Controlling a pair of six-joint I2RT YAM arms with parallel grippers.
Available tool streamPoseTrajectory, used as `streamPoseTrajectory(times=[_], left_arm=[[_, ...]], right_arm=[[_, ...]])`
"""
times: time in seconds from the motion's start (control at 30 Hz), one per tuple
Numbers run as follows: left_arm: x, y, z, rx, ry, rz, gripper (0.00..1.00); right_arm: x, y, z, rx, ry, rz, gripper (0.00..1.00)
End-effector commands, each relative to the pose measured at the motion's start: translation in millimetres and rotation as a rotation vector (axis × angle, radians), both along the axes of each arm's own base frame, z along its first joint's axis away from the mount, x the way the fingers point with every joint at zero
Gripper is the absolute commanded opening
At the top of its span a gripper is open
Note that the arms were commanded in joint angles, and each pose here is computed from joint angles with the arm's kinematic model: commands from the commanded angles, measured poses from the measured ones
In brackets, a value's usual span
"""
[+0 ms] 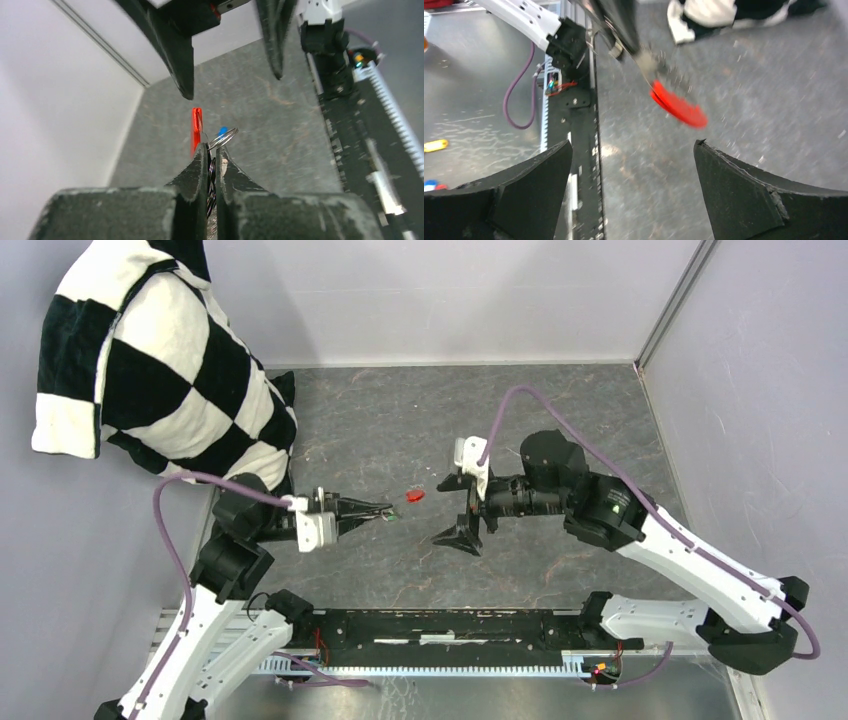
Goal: Put the keys on the keyring
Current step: Adjust the key on the keyring.
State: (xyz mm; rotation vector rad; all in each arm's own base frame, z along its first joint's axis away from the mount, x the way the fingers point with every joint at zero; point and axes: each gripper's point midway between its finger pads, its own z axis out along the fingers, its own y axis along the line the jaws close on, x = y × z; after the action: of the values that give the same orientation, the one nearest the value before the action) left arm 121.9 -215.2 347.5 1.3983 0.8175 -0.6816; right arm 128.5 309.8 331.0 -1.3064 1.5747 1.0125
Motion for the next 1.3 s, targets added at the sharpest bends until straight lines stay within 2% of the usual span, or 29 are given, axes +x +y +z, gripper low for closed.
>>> streamPoseTrajectory(times=[0.0, 0.13, 0.27, 0.47, 0.57, 0.7, 0.87, 1.27], left_arm=[[-1.6, -2.6, 26.8, -0.109, 0.259, 0.031, 0.02], [-0.8, -4.7, 27.2, -0.121, 0.345, 0.031, 0.02], [-1.4, -5.4, 27.1, -0.127, 0.395, 0.033, 0.02], [-2.5, -5.5, 27.7, -0.137, 0.446, 0.036, 0.02], [-3.3, -5.8, 28.6, -0.143, 0.451, 0.031, 0.02], [-3.3, -5.7, 30.3, -0.148, 0.448, 0.031, 0.02], [-4.8, -5.2, 30.2, -0.149, 0.438, 0.027, 0.02], [-25.6, -3.8, 20.1, -0.082, 0.333, -0.075, 0.02]], right_arm=[[1.4, 15.6, 65.9, 0.168, -0.382, -0.009, 0.98], [-9.7, 24.9, 89.6, 0.245, -0.570, -0.021, 0.97], [-19.9, 30.7, 100.0, 0.313, -0.651, -0.009, 0.83], [-31.1, 54.2, 82.1, 0.278, -0.642, 0.060, 0.66], [-32.7, 61.5, 79.0, 0.272, -0.636, 0.071, 0.54], [-31.2, 66.8, 78.9, 0.258, -0.621, 0.068, 0.44], [-25.0, 68.3, 74.3, 0.235, -0.608, 0.036, 0.39], [-13.6, 69.1, 75.5, 0.215, -0.562, -0.042, 0.01]])
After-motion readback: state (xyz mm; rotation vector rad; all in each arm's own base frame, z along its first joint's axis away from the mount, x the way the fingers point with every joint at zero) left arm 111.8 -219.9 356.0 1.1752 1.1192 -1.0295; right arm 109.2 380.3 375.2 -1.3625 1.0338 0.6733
